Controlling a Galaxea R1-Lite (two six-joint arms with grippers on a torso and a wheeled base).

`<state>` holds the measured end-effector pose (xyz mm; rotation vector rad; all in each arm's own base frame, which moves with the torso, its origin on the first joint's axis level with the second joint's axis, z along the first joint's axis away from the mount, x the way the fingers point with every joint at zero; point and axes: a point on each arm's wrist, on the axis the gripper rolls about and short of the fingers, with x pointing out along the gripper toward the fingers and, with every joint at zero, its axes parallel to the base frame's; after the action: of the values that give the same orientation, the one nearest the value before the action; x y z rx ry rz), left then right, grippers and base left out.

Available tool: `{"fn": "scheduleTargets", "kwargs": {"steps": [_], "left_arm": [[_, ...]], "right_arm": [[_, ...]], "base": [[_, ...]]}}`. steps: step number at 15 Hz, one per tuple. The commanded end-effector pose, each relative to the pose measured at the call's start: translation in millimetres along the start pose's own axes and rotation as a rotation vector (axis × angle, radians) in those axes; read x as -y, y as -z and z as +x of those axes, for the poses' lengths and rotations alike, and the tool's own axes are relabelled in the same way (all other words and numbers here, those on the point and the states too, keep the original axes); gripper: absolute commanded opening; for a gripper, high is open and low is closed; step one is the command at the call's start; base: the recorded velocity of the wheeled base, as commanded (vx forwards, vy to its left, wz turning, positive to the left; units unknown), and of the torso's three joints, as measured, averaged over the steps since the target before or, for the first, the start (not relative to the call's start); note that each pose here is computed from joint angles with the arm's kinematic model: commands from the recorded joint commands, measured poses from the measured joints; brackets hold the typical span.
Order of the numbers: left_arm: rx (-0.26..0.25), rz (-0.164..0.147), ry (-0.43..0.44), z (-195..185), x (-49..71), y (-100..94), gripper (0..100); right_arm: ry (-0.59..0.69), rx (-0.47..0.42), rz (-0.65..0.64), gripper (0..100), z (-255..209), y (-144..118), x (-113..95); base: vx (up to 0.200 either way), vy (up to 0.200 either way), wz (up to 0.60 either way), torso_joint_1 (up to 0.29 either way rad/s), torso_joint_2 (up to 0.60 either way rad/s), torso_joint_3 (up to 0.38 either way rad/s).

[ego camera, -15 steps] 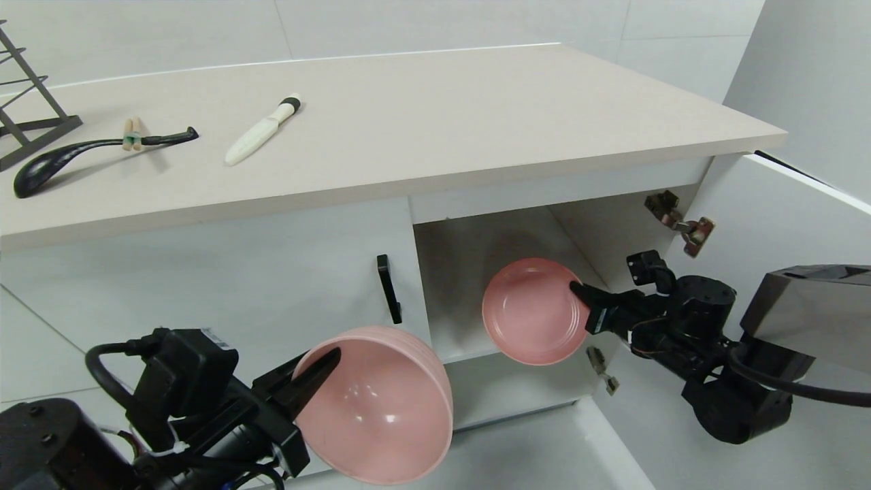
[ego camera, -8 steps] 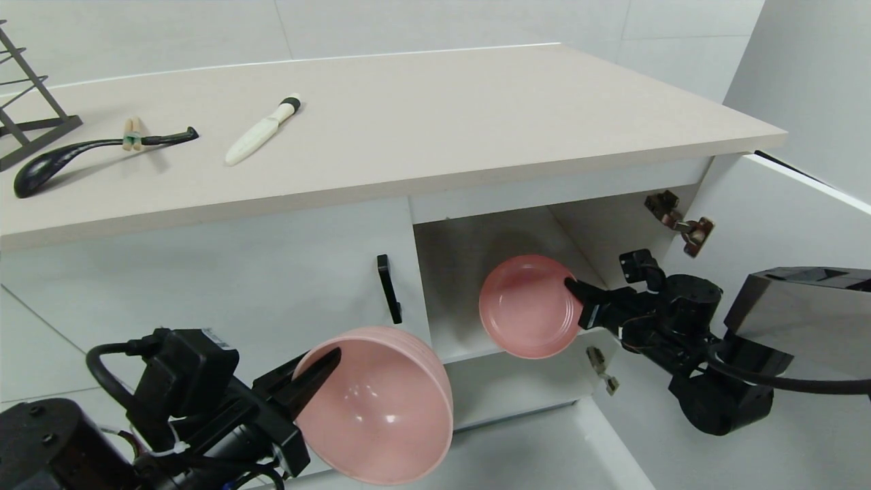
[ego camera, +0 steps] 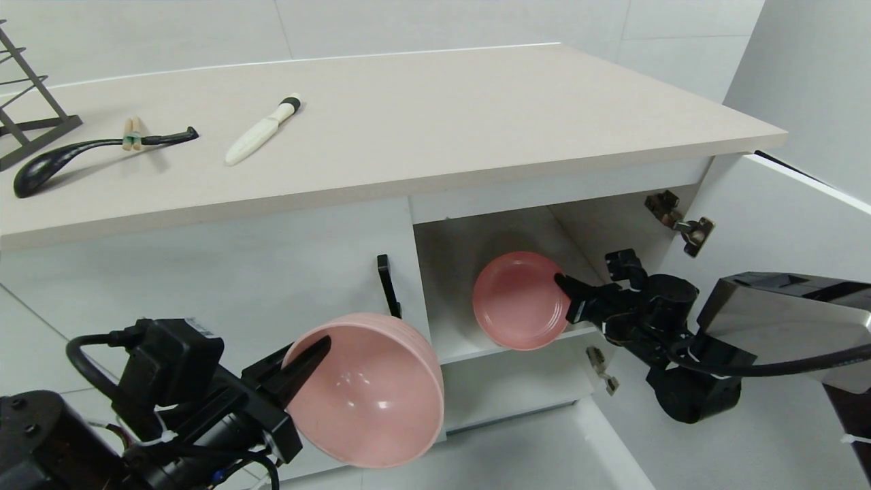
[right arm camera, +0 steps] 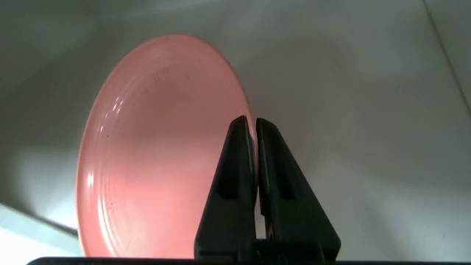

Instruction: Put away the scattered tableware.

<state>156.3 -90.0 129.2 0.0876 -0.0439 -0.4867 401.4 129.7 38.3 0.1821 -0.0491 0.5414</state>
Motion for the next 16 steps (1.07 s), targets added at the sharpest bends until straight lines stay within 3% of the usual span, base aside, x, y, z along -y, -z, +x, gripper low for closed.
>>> {"fn": "scheduleTargets", "kwargs": {"steps": [1,7,16], "left_arm": [[0.021,0.001,-0.022,0,-3.9,-3.8,0],[0.02,0.001,-0.022,0,-3.9,-3.5,0],[0.018,0.002,-0.022,0,-3.8,-3.2,0]], "right_arm": [[-0.005,0.003,-0.002,0,8,10,3],[-0.008,0.062,-0.013,0,24,8,6],[0.068,0.024,-0.006,0,25,22,12]], "base": [[0.0,0.0,0.0,0.0,0.0,0.0],[0.0,0.0,0.0,0.0,0.0,0.0],[0.0,0.0,0.0,0.0,0.0,0.0]]}}
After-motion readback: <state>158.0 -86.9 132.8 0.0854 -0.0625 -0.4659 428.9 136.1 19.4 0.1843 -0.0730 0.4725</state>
